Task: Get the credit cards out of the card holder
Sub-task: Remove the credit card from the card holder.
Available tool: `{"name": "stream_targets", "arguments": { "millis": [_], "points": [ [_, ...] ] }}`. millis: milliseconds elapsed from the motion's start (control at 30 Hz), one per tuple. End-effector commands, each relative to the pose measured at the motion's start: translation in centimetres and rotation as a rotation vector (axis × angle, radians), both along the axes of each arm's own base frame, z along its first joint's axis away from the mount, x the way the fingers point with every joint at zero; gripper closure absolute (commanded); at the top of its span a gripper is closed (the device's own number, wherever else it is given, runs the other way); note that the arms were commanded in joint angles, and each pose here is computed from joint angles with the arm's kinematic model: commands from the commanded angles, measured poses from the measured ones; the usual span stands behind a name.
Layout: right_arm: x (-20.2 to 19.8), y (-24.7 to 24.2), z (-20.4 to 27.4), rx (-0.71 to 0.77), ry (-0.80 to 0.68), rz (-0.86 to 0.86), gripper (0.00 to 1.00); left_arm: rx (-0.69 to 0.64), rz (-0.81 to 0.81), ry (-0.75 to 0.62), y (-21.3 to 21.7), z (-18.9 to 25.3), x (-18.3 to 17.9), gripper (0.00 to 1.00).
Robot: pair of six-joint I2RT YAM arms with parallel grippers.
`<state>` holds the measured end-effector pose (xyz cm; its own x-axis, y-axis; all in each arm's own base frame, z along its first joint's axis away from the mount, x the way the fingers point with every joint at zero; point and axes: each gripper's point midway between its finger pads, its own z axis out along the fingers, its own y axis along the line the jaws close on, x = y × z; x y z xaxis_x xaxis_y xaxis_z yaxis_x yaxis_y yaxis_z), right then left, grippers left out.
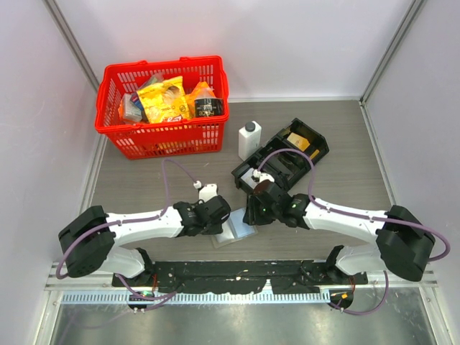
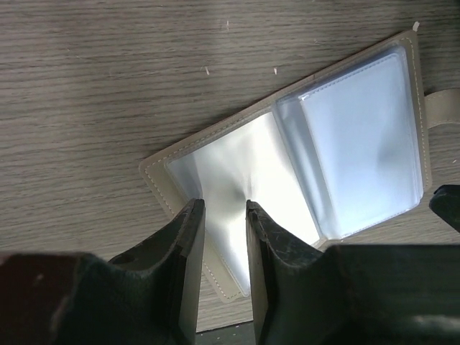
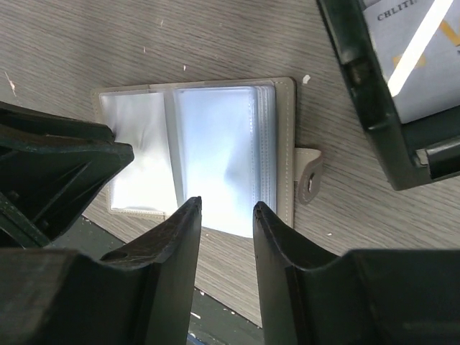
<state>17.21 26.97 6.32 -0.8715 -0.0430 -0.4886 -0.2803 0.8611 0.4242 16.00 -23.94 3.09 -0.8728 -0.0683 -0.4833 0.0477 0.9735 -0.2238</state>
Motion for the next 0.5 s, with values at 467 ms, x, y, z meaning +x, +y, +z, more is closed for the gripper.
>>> {"name": "stream_targets", "arguments": {
  "millis": [467],
  "points": [
    [0.6, 2.2, -0.6, -0.014, -0.017, 0.032, 0.59, -0.065, 0.025, -0.028, -0.8, 0.2, 0.4, 0.72]
  ]
}}
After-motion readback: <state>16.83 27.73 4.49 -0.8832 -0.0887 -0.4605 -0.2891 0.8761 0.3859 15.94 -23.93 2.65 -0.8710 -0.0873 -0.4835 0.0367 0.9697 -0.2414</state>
